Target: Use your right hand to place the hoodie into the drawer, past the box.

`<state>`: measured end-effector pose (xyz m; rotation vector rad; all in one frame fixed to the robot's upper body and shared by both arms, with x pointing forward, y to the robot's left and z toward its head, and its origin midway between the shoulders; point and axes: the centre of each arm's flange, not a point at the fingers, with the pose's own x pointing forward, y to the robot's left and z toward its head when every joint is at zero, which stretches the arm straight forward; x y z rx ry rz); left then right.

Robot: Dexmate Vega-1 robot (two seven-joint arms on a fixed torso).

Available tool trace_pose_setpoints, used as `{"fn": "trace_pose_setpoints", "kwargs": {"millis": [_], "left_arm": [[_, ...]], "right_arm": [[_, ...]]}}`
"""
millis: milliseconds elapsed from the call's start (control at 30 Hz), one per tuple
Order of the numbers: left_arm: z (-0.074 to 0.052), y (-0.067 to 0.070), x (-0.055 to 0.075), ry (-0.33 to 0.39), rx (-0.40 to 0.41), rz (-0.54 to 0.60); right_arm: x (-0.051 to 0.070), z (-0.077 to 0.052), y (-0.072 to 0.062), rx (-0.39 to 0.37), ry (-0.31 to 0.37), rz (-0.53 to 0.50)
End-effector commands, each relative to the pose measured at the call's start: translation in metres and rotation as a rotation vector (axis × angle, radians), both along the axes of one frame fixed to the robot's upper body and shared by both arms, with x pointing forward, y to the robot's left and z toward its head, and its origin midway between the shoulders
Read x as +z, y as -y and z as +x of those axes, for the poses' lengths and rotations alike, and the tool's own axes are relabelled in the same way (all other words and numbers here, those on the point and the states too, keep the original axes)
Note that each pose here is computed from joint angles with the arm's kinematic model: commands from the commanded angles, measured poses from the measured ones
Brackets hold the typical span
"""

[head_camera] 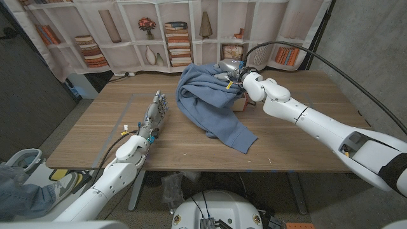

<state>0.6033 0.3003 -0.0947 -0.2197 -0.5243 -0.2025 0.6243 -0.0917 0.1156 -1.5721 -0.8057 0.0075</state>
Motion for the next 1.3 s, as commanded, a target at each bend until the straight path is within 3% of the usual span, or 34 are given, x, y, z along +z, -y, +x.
{"fn": "trace_pose_setpoints", "kwargs": {"millis": [33,1300], "left_arm": [[0.007,0.001,0.003,0.004,-0.014,0.001],[0.007,0.006,0.000,0.002,-0.022,0.005]], "right_arm": [[0.002,-0.012,0.002,-0.049,0.051,-0.029],[0.007,-0.023,0.001,-0.075,0.005,0.001]]}}
